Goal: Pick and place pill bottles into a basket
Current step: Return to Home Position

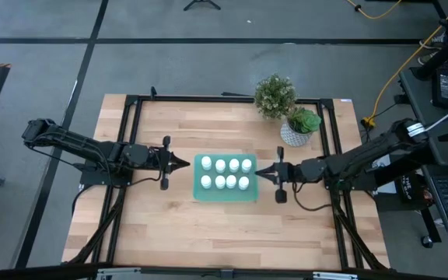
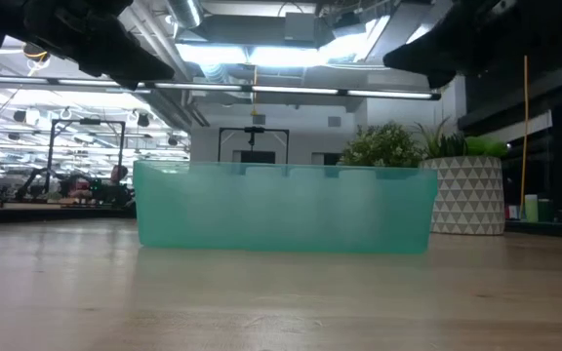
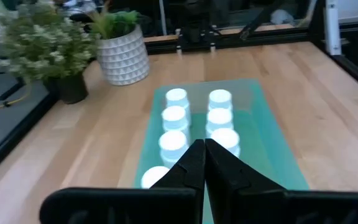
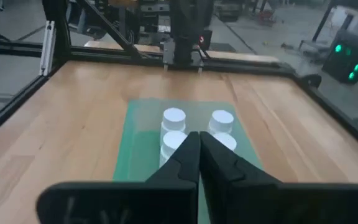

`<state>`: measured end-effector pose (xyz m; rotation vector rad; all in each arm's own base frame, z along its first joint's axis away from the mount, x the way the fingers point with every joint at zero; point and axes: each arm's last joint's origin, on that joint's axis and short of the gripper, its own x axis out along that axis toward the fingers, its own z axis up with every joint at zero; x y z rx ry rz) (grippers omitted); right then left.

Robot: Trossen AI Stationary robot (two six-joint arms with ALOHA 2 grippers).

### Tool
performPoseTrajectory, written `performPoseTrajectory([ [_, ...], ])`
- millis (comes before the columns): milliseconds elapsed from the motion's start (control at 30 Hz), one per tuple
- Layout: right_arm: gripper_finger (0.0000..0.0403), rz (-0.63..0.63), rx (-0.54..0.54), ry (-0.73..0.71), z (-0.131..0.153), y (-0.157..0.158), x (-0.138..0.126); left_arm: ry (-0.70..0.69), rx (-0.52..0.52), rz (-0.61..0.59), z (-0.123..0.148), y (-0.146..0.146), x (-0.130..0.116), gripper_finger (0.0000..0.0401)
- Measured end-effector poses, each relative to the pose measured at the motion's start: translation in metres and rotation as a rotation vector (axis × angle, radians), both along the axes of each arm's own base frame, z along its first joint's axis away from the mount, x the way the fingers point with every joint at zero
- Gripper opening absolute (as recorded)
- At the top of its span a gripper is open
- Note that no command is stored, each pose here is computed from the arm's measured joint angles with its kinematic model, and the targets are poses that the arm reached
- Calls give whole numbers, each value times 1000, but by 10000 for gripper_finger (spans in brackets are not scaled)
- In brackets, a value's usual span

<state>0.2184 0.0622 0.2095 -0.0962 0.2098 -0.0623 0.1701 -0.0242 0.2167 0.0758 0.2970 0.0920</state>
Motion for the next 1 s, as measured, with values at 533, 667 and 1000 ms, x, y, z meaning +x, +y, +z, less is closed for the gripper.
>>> performPoseTrajectory([
  [533,6,65,76,21,12,-3,-16,4,3,-47,0,-1,0,2],
  [667,2,68,56,24,11,-4,-16,-10,34,-32,1,0,-1,1],
  [1000,2,149,-4,-23,24,-15,-26,-135,117,16,23,8,-26,2],
])
